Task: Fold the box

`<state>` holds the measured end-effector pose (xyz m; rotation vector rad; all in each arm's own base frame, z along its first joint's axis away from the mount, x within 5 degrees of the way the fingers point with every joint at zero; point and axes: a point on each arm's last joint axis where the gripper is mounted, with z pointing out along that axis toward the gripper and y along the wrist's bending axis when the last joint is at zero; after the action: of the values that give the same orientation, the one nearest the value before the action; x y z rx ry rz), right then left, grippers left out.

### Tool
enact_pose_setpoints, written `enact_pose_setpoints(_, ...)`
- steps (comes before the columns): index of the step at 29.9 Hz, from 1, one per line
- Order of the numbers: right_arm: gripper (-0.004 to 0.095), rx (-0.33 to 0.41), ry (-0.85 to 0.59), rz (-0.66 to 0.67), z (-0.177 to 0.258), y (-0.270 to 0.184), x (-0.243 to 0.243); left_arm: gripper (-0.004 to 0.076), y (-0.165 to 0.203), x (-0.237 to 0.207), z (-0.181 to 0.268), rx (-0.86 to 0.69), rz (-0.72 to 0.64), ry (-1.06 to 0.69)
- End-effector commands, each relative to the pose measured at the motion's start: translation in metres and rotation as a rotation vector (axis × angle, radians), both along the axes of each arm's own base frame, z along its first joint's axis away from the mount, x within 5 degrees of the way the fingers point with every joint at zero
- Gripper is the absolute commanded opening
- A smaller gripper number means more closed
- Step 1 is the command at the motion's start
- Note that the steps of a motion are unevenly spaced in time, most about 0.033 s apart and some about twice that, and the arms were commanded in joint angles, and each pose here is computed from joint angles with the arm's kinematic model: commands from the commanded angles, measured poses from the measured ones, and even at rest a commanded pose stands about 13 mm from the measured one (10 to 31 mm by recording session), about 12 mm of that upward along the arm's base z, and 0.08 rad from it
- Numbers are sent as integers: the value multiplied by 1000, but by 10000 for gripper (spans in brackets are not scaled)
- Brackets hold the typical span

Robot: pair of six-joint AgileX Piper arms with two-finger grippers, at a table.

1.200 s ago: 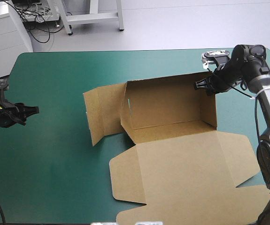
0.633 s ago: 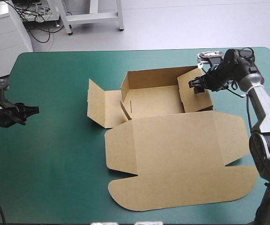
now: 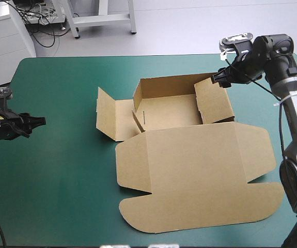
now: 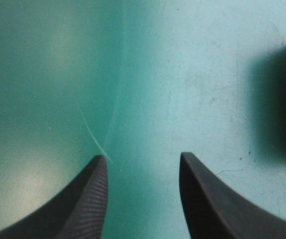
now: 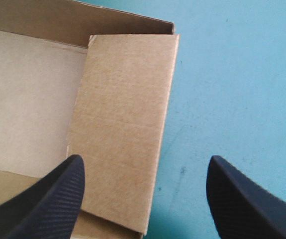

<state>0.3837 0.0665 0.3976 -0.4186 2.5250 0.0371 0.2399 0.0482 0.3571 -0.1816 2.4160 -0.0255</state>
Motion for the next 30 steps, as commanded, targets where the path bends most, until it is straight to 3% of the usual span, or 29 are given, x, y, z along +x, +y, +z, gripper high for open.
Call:
enact_pose_setpoints(1, 671, -12, -78, 26, 30, 6, -26, 323, -2, -1, 16, -5, 2, -93)
enact_pose_setpoints(9, 823, -55, -13, -24, 3, 6, -5, 323, -3, -1, 16, -10, 2, -92)
enact_pose_setpoints(18, 839, -99, 76, -68, -50, 7, 32, 323, -3, -1, 16, -11, 0, -90)
enact_pose_setpoints(22, 839, -34, 107, -82, -69, 4, 45, 323, -3, -1, 16, -14, -2, -89)
enact_pose_setpoints(30, 791, 8, 89, -82, -96, 8, 66, 323, -5, -1, 16, -24, -16, -92)
